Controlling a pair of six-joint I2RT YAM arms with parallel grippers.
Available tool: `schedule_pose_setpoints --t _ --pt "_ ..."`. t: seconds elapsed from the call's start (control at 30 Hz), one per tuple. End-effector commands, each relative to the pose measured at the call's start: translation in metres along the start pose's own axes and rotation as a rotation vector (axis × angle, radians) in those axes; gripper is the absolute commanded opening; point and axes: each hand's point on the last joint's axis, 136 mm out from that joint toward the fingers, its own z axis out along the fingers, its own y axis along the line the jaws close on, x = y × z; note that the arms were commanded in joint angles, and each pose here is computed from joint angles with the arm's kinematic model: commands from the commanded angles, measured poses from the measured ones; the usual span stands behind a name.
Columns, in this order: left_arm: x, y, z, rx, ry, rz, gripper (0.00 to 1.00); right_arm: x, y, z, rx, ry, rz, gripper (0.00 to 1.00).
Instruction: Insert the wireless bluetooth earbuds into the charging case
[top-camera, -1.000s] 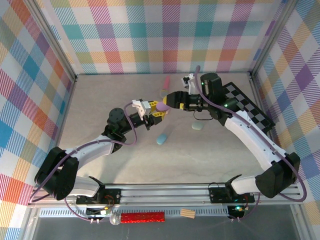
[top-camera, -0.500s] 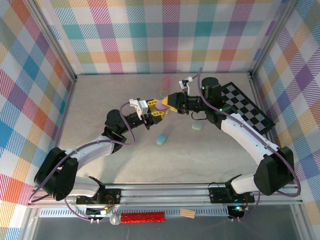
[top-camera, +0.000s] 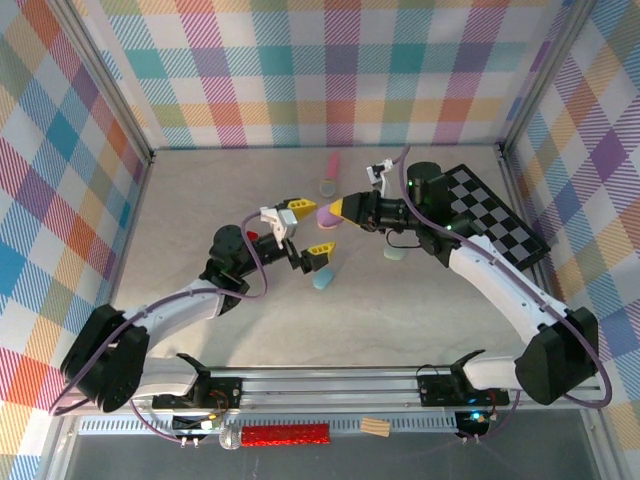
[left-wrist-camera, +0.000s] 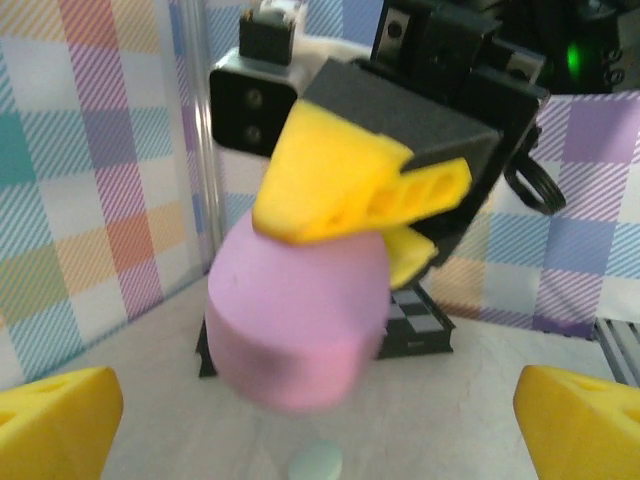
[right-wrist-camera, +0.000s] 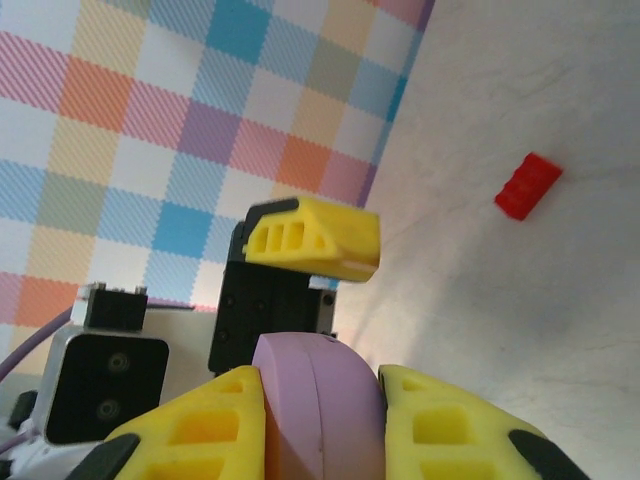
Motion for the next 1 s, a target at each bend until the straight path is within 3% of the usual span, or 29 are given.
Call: schedule_pose_setpoints --t 0.0,0.13,0.43,0.67,0.97 --pt "0.021 -0.005 -0.013 -0.033 0.095 0.018 1.0 0.01 -0.039 0.0 0.144 -0.015 -0.034 0.13" --pt "0.057 -0.012 -0.028 -0.061 0.25 0.033 1.0 0.019 -0.082 0.004 0.26 -0.015 0.005 0.12" --pt "0.1 -0.022 -0.045 -0.067 0.441 0.043 1.0 0.042 -0.178 0.016 0.479 0.006 0.092 0.12" --pt "0.109 -0.022 -0.053 -0.065 0.518 0.072 1.0 0.065 -0.229 0.024 0.57 0.051 0.159 0.13" --pt "0.111 -0.019 -0.054 -0.078 0.539 0.083 1.0 0.082 -0.266 0.031 0.625 0.085 0.212 0.19"
